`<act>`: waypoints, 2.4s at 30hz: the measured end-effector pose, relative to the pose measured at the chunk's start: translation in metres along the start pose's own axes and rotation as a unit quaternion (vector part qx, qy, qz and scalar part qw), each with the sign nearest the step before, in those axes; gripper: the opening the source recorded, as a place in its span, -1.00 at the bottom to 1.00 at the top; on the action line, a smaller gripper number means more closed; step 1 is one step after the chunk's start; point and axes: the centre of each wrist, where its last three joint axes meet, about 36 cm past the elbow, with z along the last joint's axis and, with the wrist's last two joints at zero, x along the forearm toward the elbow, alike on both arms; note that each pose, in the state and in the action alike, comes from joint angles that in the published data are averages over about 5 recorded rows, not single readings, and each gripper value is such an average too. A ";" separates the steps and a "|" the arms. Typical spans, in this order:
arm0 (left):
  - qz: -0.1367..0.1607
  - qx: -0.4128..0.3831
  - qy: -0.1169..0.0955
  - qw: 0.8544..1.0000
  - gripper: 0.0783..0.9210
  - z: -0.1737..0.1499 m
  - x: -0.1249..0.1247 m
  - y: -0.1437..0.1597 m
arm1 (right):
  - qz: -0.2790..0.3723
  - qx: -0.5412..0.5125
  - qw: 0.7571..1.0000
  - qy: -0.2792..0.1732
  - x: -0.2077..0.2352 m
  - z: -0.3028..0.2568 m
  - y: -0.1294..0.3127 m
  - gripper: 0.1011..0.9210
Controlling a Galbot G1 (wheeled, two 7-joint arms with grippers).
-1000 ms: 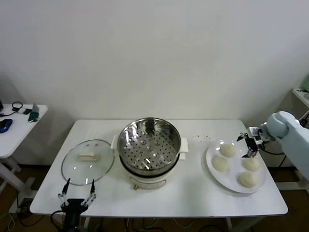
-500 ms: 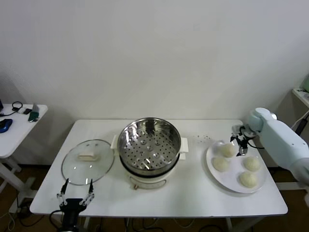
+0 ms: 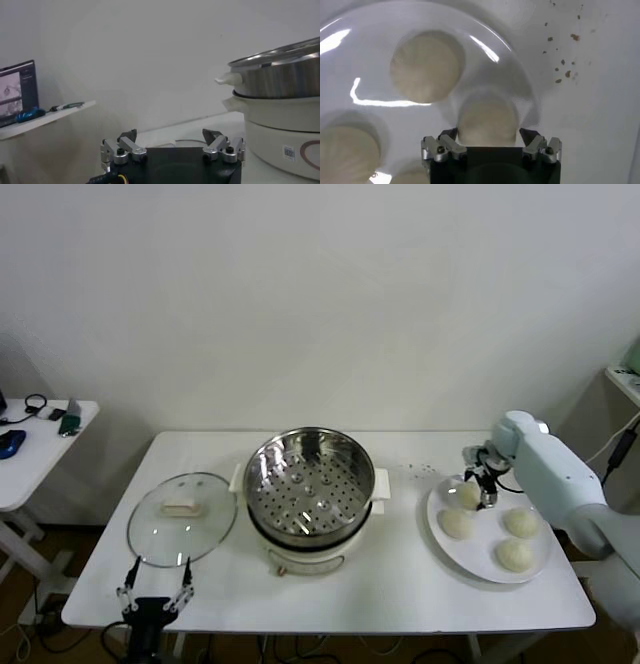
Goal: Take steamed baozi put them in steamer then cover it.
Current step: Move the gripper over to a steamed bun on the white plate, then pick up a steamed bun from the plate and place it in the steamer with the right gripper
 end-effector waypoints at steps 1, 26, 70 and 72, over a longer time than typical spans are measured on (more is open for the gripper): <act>0.000 0.000 0.000 1.000 0.77 0.000 0.000 0.000 | -0.001 0.000 1.000 0.000 0.000 0.000 0.000 0.71; -0.007 0.008 0.009 1.000 0.77 0.002 0.013 0.003 | 0.025 0.089 0.996 0.003 0.084 -0.021 -0.034 0.53; -0.003 0.008 0.023 1.000 0.77 0.003 0.039 0.013 | 0.090 0.679 0.726 0.062 0.194 -0.429 -0.001 0.55; -0.003 0.009 0.023 1.000 0.77 0.003 0.040 0.014 | 0.087 0.681 0.724 0.067 0.185 -0.432 -0.001 0.55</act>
